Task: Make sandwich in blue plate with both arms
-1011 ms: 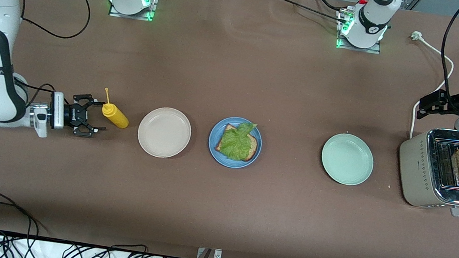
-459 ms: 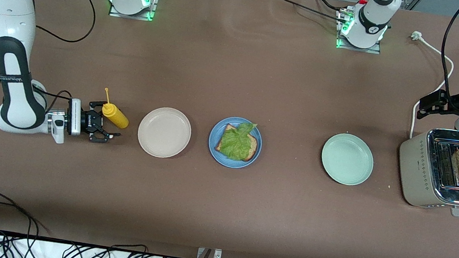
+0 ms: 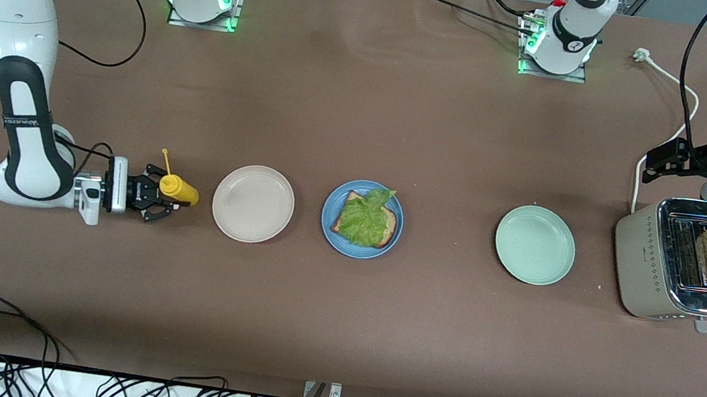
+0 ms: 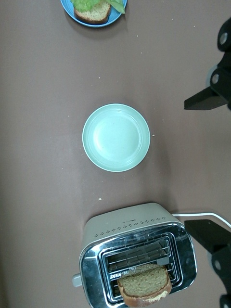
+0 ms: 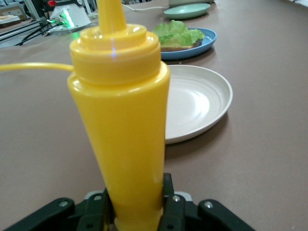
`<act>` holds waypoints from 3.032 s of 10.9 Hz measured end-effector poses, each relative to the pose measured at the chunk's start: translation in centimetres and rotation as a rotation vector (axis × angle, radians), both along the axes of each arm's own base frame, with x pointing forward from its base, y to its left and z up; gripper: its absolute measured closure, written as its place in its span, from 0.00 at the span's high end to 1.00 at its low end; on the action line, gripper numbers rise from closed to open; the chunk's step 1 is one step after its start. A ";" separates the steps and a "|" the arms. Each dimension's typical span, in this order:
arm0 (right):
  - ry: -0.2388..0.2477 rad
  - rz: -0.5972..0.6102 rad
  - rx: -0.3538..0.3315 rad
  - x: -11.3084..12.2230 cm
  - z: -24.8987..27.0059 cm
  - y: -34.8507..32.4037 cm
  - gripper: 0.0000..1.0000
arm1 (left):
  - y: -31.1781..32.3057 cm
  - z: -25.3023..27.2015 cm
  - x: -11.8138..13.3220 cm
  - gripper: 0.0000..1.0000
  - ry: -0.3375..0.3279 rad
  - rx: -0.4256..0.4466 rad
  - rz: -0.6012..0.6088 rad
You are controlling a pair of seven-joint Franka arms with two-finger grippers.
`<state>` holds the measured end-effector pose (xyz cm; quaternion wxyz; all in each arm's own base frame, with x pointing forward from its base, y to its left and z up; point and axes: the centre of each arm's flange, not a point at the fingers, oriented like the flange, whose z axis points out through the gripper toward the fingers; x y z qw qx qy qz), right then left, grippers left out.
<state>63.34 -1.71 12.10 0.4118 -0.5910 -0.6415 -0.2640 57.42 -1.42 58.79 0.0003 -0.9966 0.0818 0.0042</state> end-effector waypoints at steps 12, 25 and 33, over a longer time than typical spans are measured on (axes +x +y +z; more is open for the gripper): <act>0.263 -0.242 -0.761 0.1 14.2 27.3 0.19 | 0.1 0.0 0.0 1.00 -0.001 0.000 0.001; -0.211 -0.293 -1.514 -11.5 11.5 47.6 0.19 | 0.1 0.1 0.0 1.00 -0.002 0.000 0.002; -0.263 -0.346 -1.549 -10.0 11.6 47.0 0.19 | 0.1 0.1 0.0 1.00 -0.002 0.000 0.003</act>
